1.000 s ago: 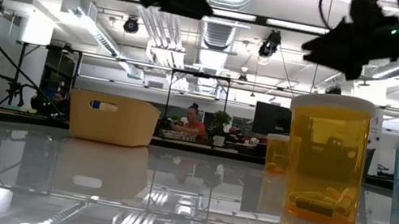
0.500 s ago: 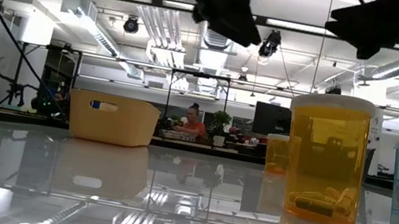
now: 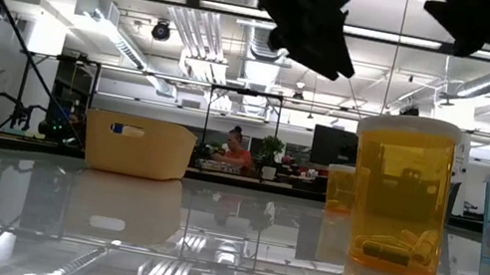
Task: Pick and place medicine bottles into bin by pill shape (circle, oval)
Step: Put the yellow bottle pill into the blue bin
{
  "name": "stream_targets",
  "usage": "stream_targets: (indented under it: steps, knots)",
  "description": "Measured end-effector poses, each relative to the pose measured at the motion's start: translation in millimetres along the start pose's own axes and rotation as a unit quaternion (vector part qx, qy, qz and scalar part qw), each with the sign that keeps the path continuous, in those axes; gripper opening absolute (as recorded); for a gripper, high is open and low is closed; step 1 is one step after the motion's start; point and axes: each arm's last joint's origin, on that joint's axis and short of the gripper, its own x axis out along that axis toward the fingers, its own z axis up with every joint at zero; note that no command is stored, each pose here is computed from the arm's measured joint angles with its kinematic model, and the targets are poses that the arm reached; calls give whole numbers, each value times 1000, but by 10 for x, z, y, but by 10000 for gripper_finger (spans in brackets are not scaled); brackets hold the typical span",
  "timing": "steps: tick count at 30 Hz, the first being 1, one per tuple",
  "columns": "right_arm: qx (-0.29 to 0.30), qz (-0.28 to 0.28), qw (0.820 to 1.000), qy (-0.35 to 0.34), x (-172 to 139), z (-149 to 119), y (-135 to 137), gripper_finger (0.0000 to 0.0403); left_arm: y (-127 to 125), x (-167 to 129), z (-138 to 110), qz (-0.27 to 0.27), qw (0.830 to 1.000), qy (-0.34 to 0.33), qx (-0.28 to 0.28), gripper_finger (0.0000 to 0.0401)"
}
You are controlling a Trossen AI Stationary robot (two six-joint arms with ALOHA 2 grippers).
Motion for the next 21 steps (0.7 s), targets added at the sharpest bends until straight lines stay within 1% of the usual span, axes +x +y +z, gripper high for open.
stream_targets:
  steps: [6, 10, 13, 17, 21]
  knots:
    - [-17, -6, 999, -33, -62, 128, -25, 192, 57, 162, 82, 8, 999, -7, -32, 215]
    - [-20, -7, 999, -40, -83, 149, -30, 192, 63, 299, 64, 10, 999, 0, -43, 215]
    - [-23, -7, 999, -36, -89, 141, -30, 192, 69, 444, 20, 10, 999, 8, -44, 215]
    - [-29, -7, 999, -38, -94, 144, -30, 192, 93, 668, -111, 17, 999, 28, -44, 215]
    - [-31, -8, 999, -37, -91, 144, -30, 192, 99, 832, -222, 21, 999, 36, -31, 215]
